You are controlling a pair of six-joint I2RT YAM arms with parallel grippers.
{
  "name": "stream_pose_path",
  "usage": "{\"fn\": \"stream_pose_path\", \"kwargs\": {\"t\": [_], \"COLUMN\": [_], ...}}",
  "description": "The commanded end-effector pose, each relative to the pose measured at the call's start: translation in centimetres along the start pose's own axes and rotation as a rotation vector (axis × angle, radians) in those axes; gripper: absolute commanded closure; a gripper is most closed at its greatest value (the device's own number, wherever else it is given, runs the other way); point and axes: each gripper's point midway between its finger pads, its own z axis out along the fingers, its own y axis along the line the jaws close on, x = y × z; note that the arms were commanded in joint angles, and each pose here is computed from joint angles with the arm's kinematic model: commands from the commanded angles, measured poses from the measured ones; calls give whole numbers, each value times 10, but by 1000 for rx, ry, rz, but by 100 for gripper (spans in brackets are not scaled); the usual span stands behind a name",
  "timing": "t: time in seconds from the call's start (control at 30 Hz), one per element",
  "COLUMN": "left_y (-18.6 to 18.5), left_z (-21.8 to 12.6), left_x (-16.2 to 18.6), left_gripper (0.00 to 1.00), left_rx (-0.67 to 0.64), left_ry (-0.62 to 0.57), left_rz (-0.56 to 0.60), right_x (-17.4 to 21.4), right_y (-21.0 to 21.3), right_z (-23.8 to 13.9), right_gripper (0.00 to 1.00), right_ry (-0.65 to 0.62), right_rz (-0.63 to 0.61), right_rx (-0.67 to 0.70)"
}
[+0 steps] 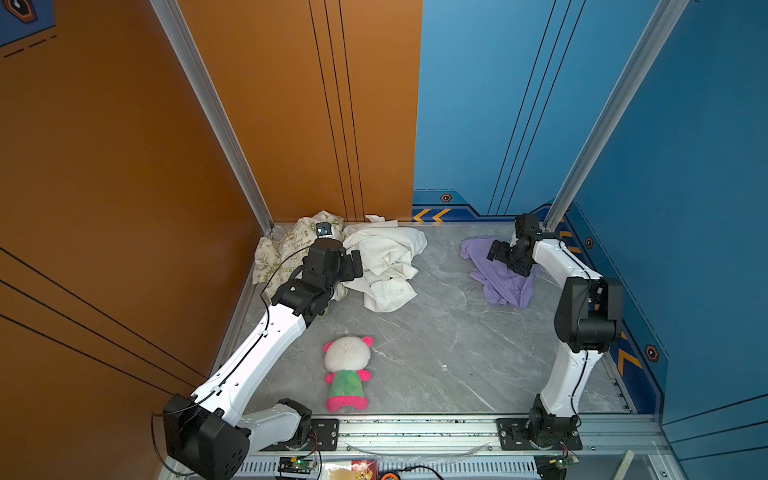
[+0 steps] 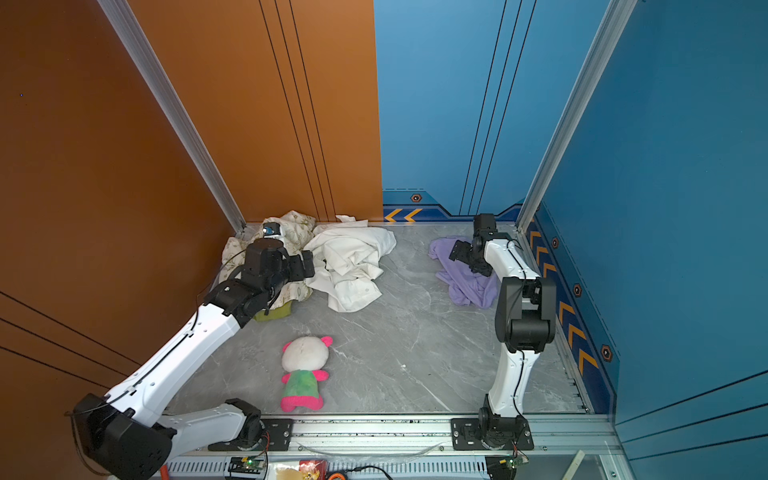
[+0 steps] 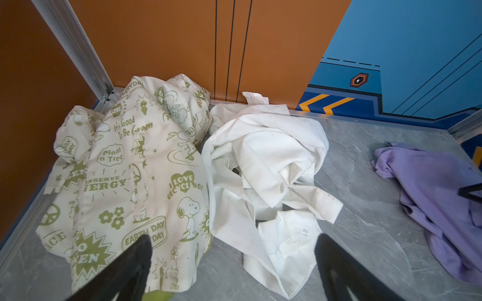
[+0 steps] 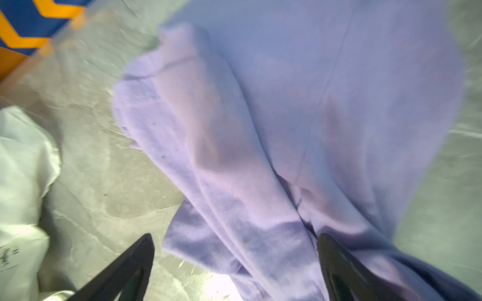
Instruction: Pick out a specific cloth from the pile
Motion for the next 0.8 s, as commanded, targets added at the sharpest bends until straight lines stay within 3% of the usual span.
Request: {"fn": "stream_pose_path", "kwargs": {"t": [0.0, 0.23, 0.5, 0.77], "left_y": [25, 64, 115, 132], "left_z": [7, 20, 37, 54], "left_x": [11, 37, 87, 116], "left_gripper": [2, 2, 2, 2], "left_rx": [-97, -198, -304, -318], "left_ry": [17, -14, -49, -106], "left_rz": [55, 118, 64, 81], "right_x": [-26, -22, 33, 84], "right_y": [1, -9, -71, -107], "right_z": [-58, -109, -102, -85], "right_gripper": [1, 0, 0, 0], "right_ry": [-179, -422, -562, -692], "right_rz": [-54, -134, -101, -110], "right_rx": [1, -16, 71, 113]}}
